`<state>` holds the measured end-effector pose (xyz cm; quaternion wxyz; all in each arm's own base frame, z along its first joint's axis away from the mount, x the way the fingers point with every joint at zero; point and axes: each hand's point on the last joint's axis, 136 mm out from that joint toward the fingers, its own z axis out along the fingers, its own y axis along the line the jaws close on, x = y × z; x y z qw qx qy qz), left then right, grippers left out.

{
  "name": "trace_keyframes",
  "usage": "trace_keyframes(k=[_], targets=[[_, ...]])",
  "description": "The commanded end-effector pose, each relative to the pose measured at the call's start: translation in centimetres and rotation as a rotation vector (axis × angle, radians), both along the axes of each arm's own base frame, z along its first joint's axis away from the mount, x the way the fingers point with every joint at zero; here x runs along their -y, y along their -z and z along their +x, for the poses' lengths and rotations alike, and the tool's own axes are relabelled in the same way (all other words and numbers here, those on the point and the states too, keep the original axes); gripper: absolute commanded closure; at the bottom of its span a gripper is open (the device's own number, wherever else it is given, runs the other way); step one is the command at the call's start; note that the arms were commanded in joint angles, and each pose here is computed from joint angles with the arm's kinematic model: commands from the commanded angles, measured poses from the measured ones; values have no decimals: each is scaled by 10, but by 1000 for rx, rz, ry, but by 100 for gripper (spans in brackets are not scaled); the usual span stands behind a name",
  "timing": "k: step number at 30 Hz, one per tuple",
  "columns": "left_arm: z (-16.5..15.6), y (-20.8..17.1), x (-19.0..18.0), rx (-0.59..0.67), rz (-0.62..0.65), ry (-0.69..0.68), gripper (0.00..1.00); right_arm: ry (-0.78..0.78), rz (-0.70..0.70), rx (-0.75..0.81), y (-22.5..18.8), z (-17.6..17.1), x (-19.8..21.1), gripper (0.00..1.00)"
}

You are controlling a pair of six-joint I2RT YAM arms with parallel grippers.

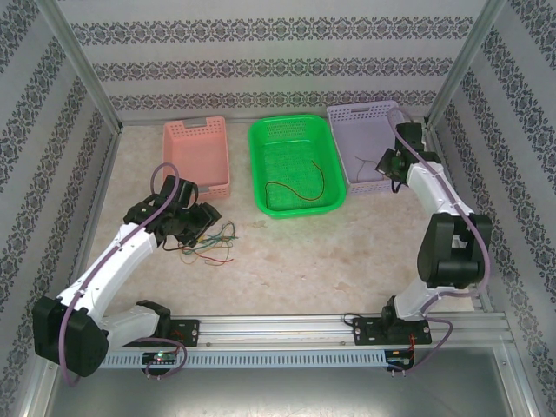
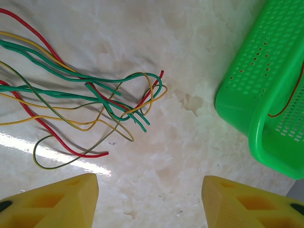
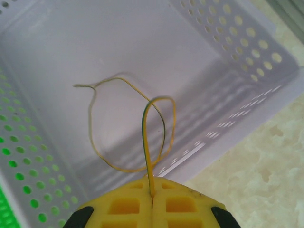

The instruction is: Untangle the cables

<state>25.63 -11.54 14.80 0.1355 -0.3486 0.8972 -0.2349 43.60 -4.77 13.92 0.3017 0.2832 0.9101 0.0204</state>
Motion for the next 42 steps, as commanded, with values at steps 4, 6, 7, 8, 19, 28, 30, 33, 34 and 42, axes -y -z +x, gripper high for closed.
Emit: trace_keyframes(k=[4, 6, 7, 8, 19, 28, 30, 33, 34, 42], targets=[[-2, -14, 2, 48, -6, 23, 40, -6, 21, 76, -30, 59, 9, 100], [-4, -14, 2, 48, -7, 19, 40, -6, 24, 104, -41, 76, 13, 100], [-5, -13, 1, 47, -6, 16, 40, -8, 25, 118, -46, 84, 13, 100], [-6, -13, 0, 45, -3, 11, 40, -15, 25, 139, -53, 91, 14, 100], [-24, 10, -21, -64, 74, -83, 36, -56, 63, 61, -28, 75, 7, 67], [-27, 60, -50, -275, 126, -149, 37, -152, 30, 209, -102, -19, -68, 52], [-18, 67, -54, -267, 88, -191, 37, -262, 27, 212, -103, -44, -112, 52], [-2, 80, -54, -272, 21, -253, 39, -438, 75, 175, -86, -88, -183, 52], [1, 86, -52, -289, 6, -267, 41, -496, 104, 156, -77, -105, -207, 52], [11, 116, -41, -356, -36, -284, 88, -857, 238, 48, -32, -184, -322, 50]])
